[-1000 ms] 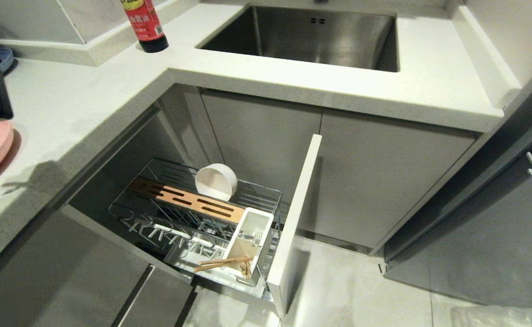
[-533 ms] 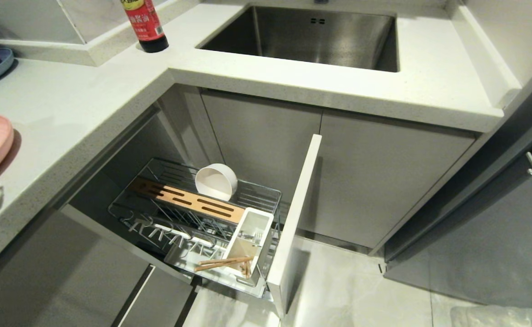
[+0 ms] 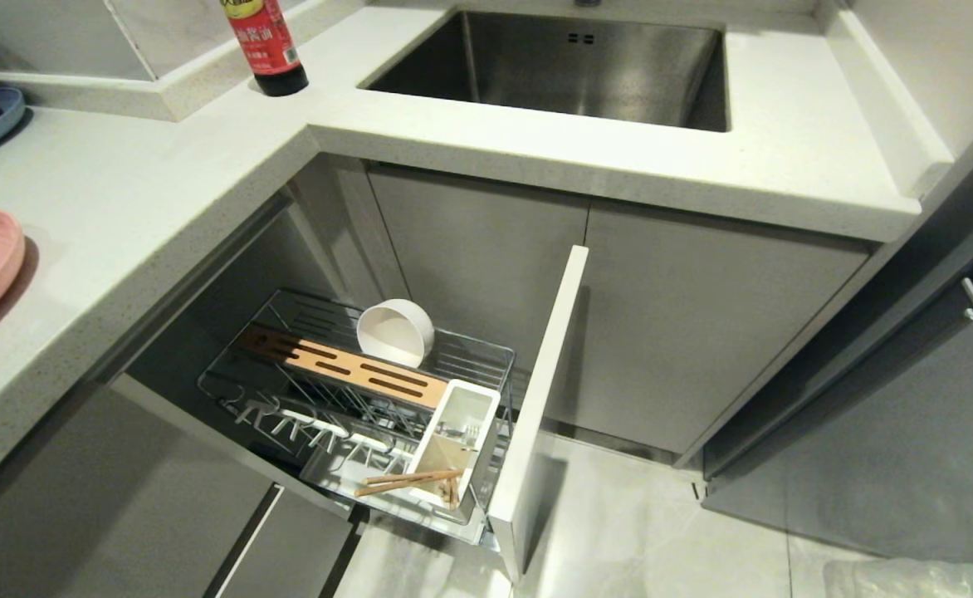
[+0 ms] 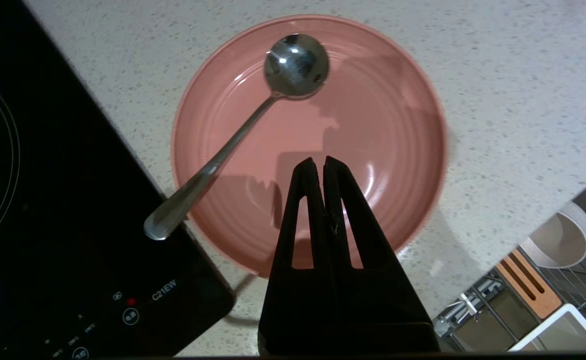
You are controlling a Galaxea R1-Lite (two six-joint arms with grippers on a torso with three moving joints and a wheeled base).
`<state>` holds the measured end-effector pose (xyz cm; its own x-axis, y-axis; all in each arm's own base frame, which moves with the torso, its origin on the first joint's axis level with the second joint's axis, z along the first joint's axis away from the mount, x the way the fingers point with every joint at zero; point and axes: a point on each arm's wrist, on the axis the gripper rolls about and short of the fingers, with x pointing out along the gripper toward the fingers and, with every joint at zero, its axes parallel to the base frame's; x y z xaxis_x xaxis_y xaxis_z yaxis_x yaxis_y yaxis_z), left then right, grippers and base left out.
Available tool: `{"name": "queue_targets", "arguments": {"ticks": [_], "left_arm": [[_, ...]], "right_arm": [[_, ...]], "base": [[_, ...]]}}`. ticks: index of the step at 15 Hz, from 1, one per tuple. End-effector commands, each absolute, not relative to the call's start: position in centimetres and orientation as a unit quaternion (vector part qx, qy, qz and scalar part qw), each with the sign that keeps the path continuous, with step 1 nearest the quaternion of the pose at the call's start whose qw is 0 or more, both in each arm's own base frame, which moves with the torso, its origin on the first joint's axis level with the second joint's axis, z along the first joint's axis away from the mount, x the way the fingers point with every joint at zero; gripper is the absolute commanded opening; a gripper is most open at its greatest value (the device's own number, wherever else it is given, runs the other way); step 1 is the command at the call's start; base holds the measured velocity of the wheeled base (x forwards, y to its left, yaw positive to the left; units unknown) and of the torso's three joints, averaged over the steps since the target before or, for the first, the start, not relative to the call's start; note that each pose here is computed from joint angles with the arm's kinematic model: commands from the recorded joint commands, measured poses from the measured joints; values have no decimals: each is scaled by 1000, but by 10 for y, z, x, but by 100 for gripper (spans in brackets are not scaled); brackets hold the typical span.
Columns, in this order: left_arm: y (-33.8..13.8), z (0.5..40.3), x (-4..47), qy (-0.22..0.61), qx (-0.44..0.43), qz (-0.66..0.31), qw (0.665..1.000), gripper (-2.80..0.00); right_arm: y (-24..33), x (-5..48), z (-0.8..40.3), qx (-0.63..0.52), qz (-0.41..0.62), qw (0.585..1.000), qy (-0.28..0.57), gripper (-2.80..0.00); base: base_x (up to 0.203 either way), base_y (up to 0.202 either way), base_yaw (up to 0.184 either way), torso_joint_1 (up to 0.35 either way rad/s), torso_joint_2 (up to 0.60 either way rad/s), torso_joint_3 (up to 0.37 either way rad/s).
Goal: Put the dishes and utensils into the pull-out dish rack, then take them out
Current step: Pick up the spoon and place it in the cupboard
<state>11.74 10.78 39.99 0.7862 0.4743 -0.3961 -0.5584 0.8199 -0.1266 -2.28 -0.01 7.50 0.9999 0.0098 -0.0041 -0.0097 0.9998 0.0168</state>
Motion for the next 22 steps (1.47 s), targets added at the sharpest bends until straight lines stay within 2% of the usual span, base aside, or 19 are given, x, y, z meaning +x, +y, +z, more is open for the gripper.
{"name": "queue_targets", "arguments": {"ticks": [1, 5, 10, 16, 17, 22], "left_arm": [[123, 394, 119, 188, -132, 289, 929, -280], [153, 384, 102, 209, -120, 262, 934, -280], [192, 359, 82, 254, -48, 197, 946, -280], [211, 341, 83, 248, -34, 133, 959, -280], [213, 338, 84, 250, -33, 129, 959, 0], [221, 329, 104, 256, -34, 88, 962, 0]], "right_arm": [[0, -23, 75, 8, 5, 1000, 2, -280], [0, -23, 75, 8, 5, 1000, 2, -280], [0, -23, 75, 8, 5, 1000, 2, -280], [0, -23, 75, 8, 5, 1000, 2, -280], [0, -23, 75, 8, 5, 1000, 2, -280], [0, -23, 75, 8, 5, 1000, 2, -280]], "base": [[0, 0, 0, 0, 0, 0], [0, 0, 0, 0, 0, 0], [0, 0, 0, 0, 0, 0], [0, 0, 0, 0, 0, 0], [0, 0, 0, 0, 0, 0], [0, 0, 0, 0, 0, 0]]}}
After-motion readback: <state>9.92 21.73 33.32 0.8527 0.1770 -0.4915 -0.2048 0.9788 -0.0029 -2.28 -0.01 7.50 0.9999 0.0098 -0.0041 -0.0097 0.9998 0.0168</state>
